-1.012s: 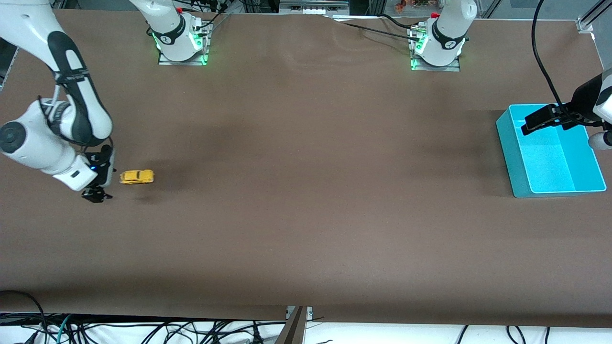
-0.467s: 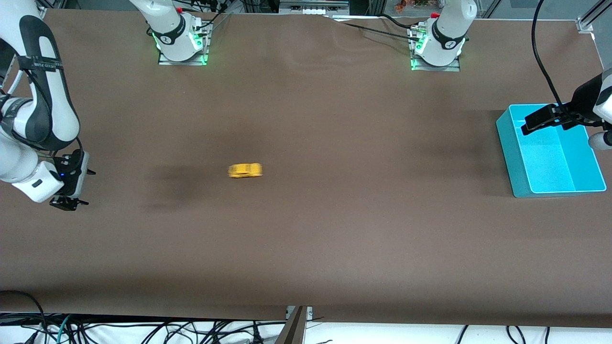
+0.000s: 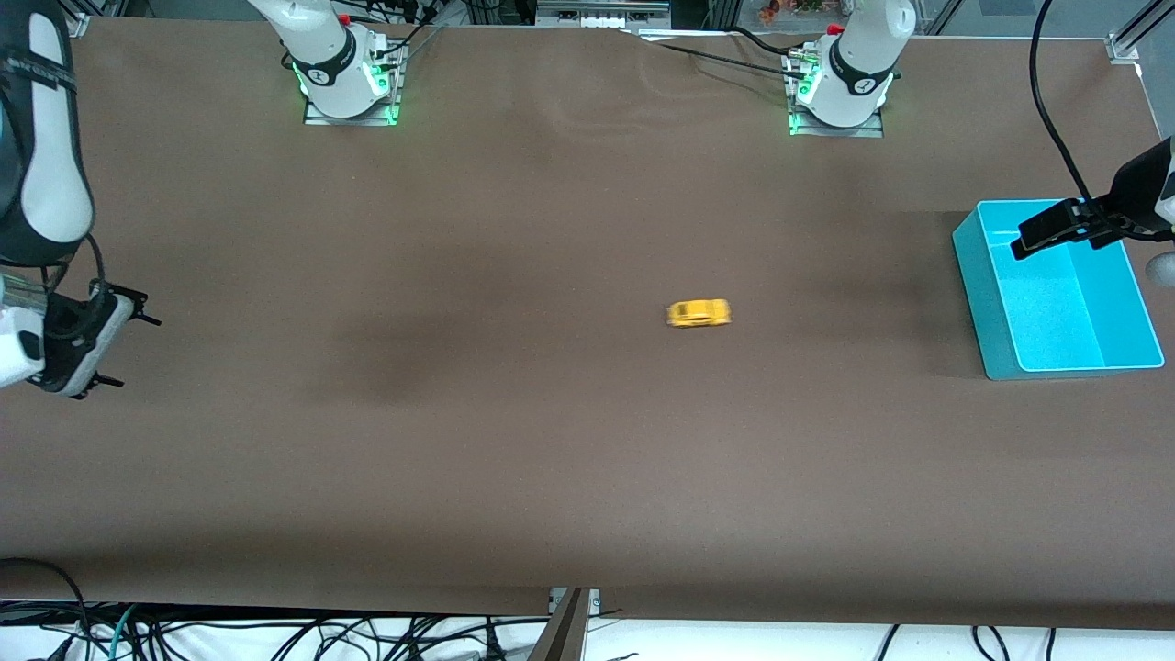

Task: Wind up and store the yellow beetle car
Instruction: 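Open the right gripper and raise it, letting the car drive toward the bin, then lower the left gripper onto the car beside the teal bin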

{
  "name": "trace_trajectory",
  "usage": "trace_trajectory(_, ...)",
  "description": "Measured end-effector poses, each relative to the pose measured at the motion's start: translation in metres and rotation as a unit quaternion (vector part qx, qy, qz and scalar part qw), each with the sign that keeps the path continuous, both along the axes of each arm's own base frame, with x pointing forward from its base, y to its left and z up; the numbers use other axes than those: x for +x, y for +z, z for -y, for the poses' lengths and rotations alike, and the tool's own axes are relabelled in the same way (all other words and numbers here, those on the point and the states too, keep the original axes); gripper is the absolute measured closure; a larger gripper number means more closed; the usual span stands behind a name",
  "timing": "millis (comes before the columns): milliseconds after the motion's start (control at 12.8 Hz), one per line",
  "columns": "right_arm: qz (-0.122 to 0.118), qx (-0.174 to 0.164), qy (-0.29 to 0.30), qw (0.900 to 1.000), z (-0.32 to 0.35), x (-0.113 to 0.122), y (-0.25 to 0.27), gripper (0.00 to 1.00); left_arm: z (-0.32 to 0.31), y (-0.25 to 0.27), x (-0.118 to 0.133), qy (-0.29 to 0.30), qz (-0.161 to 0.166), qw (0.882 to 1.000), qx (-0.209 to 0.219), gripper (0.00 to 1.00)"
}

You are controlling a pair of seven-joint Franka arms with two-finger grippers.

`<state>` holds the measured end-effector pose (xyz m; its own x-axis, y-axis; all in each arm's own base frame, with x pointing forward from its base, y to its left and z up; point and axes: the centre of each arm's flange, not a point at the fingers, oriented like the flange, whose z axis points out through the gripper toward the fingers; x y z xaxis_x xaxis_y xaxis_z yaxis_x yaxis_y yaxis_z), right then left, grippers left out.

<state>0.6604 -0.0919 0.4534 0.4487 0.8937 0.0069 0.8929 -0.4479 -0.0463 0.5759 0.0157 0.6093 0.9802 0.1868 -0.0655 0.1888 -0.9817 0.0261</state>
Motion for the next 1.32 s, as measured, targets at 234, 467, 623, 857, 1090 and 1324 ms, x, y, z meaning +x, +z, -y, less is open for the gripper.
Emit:
trace_trajectory(234,-0.009,0.008,-0.109,0.994,-0.015,0.001,0.045,0.00,0.001,0.000,0.000,-0.003,0.000,1.000,0.000,0.00)
trace_trajectory(467,-0.024,0.003,-0.228,0.973,-0.025,-0.003,0.062,0.00,0.004,0.000,0.000,-0.007,0.000,1.000,-0.001,0.00)
trace_trajectory(623,-0.035,-0.001,-0.269,0.962,-0.033,-0.009,0.069,0.00,0.008,-0.001,0.000,-0.010,0.000,1.000,-0.001,0.00)
trace_trajectory(857,-0.046,-0.009,-0.347,0.937,-0.047,-0.015,0.079,0.00,0.011,-0.001,0.001,-0.014,-0.001,1.000,-0.001,0.00)
trace_trajectory(1090,-0.032,-0.011,-0.421,0.907,-0.067,-0.021,0.101,0.00,0.007,-0.001,0.001,-0.009,-0.001,1.000,-0.001,0.00)
trace_trajectory(1324,-0.021,-0.009,-0.438,0.899,-0.066,-0.026,0.116,0.00,-0.007,-0.003,0.001,0.009,-0.003,1.000,0.000,0.00)
